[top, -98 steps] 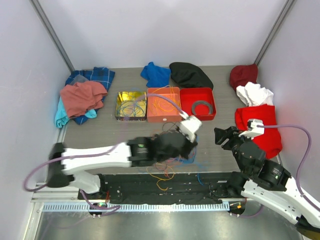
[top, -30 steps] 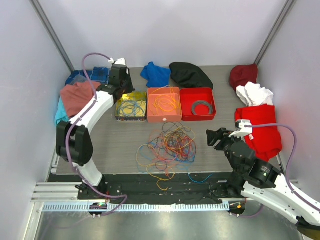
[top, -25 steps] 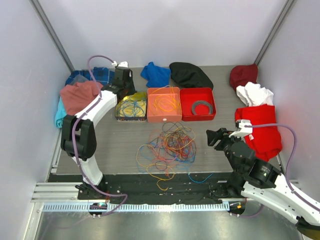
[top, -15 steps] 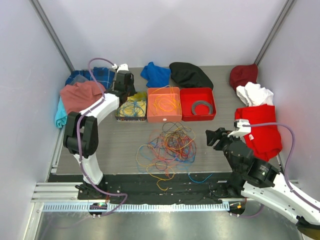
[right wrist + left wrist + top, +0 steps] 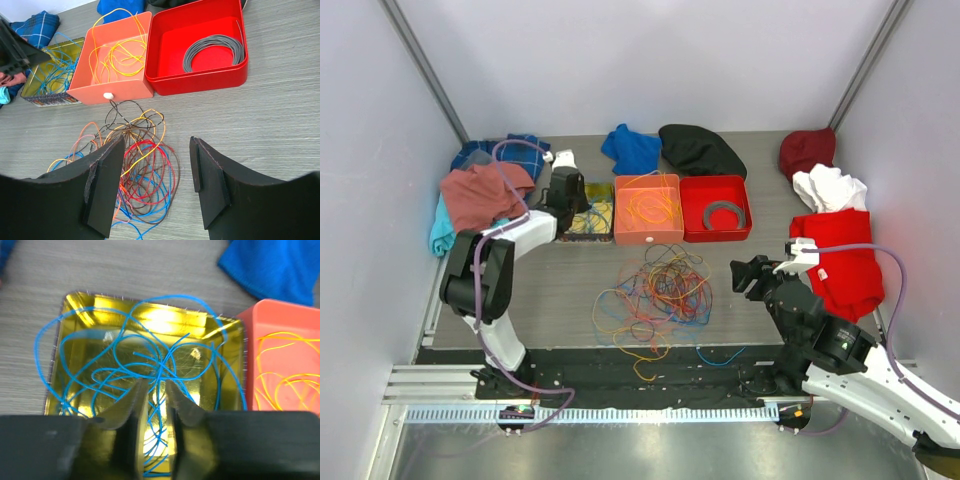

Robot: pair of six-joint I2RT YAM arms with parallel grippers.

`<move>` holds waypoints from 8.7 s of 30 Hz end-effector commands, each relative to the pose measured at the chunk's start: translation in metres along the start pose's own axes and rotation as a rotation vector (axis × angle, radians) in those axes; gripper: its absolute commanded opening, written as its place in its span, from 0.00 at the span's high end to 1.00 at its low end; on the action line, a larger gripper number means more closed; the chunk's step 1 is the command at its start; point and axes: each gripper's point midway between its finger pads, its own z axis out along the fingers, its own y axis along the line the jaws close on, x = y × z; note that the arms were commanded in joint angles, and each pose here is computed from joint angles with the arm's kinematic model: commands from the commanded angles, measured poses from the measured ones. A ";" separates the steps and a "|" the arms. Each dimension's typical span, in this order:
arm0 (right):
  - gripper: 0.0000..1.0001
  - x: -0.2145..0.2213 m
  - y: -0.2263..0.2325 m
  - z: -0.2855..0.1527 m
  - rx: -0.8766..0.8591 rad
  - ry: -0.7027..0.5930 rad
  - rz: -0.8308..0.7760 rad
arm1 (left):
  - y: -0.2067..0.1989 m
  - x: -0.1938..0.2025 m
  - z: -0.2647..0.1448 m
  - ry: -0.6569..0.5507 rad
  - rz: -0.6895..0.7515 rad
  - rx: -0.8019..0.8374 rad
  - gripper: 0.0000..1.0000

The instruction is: Untangle the cables

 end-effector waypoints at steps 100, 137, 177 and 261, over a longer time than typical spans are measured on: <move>0.99 -0.100 0.101 0.046 -0.206 -0.078 0.253 | -0.068 0.119 -0.257 0.103 -0.168 0.342 0.48; 0.99 -0.360 0.205 -0.101 -0.664 -0.411 0.150 | -0.174 -0.060 -0.404 -0.521 -0.225 1.176 0.00; 0.36 -0.248 0.153 -0.068 -0.534 -0.239 0.194 | -0.244 -0.130 -0.401 -0.515 0.064 0.922 1.00; 0.36 -0.048 0.058 -0.003 -0.241 0.063 0.014 | -0.246 -0.001 -0.016 0.099 0.193 0.344 1.00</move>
